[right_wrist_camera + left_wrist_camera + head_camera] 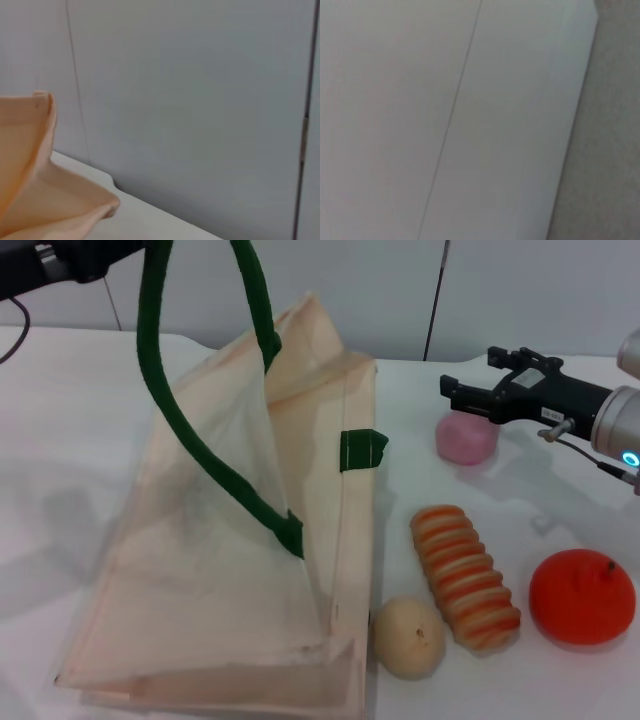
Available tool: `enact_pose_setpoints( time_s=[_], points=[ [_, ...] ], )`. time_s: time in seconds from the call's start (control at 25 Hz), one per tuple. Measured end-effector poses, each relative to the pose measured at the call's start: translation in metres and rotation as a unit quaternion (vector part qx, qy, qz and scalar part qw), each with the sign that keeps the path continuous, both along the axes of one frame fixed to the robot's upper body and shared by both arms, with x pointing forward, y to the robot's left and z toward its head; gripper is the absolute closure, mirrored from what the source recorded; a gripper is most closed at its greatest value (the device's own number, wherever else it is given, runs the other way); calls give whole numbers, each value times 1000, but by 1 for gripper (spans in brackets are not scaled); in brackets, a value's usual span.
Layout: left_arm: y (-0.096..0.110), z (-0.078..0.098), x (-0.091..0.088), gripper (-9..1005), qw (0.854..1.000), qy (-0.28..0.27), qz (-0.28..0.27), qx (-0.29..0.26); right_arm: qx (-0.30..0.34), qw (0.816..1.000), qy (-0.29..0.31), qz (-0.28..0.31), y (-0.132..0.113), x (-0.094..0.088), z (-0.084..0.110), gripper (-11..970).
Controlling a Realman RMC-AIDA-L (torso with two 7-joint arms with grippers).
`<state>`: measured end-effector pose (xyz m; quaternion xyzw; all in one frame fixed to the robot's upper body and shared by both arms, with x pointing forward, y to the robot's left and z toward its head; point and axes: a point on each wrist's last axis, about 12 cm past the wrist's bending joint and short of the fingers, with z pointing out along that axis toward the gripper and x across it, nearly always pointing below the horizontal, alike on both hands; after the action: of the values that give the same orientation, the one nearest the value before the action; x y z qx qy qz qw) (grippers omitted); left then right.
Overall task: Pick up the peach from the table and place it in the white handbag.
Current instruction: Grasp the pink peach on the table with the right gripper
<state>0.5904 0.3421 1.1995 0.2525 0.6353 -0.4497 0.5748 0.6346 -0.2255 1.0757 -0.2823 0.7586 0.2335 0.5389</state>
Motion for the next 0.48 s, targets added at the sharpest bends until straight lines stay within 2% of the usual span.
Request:
enact_pose_setpoints(
  time_s=[0.28,0.48],
  points=[
    [-3,-5,0,875,1000,11,3,4,-28,999,26,7,-1,-4,-10,107],
    [-6,-3,3,876,1000,10,-1,4,-52,997,34,40,11,0,-6,109]
  ],
)
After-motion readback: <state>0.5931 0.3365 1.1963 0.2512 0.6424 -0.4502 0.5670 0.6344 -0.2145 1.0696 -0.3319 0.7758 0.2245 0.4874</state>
